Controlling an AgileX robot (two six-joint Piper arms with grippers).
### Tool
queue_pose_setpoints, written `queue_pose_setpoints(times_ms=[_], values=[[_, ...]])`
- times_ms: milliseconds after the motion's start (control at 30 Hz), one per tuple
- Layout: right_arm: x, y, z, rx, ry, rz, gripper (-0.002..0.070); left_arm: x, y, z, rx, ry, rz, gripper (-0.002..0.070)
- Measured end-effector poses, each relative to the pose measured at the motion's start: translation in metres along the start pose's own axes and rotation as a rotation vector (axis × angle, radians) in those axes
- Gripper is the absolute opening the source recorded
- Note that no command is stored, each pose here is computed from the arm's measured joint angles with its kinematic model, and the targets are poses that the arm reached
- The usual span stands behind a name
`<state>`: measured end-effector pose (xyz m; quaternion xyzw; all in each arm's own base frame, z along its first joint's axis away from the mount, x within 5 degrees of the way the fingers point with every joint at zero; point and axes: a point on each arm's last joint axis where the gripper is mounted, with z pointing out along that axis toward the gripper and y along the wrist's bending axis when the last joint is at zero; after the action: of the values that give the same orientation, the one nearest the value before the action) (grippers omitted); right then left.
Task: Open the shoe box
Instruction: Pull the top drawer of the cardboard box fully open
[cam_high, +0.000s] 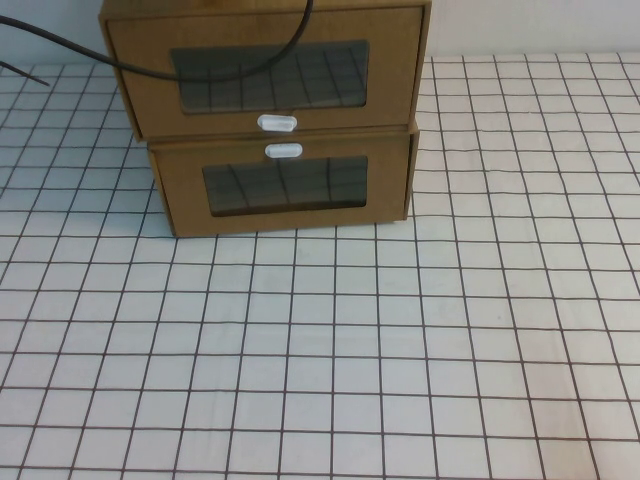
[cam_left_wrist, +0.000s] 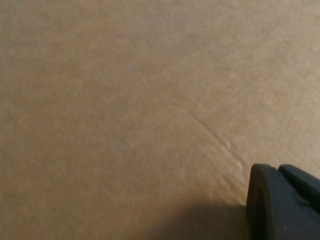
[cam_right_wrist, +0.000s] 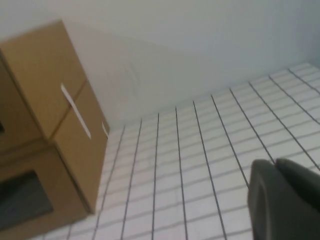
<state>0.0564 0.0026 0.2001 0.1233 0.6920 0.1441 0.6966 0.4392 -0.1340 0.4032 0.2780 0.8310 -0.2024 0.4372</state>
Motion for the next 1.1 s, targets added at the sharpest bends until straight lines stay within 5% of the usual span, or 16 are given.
queue_pose_setpoints(times_ms=[167,400,767,967,1100], values=[[-0.006,0.0,0.0,-0.003,-0.071,0.132,-0.0013,0.0,0.0,0.0,-0.001,0.001,0.001,-0.0002],[-0.021,0.026,-0.001,-0.083,0.221,0.215,-0.0013,0.0,0.0,0.0,-0.001,0.001,-0.015,-0.0002],[-0.08,0.066,0.069,-0.176,0.74,-0.058,-0.0013,0.0,0.0,-0.001,0.001,0.006,-0.016,-0.0002],[-0.094,0.082,0.128,-0.25,0.855,-0.148,-0.0013,0.0,-0.001,-0.001,0.002,0.008,-0.016,-0.0002],[-0.087,0.113,0.161,-0.356,0.903,-0.215,-0.0013,0.0,-0.001,-0.001,0.002,0.008,-0.016,-0.0002]])
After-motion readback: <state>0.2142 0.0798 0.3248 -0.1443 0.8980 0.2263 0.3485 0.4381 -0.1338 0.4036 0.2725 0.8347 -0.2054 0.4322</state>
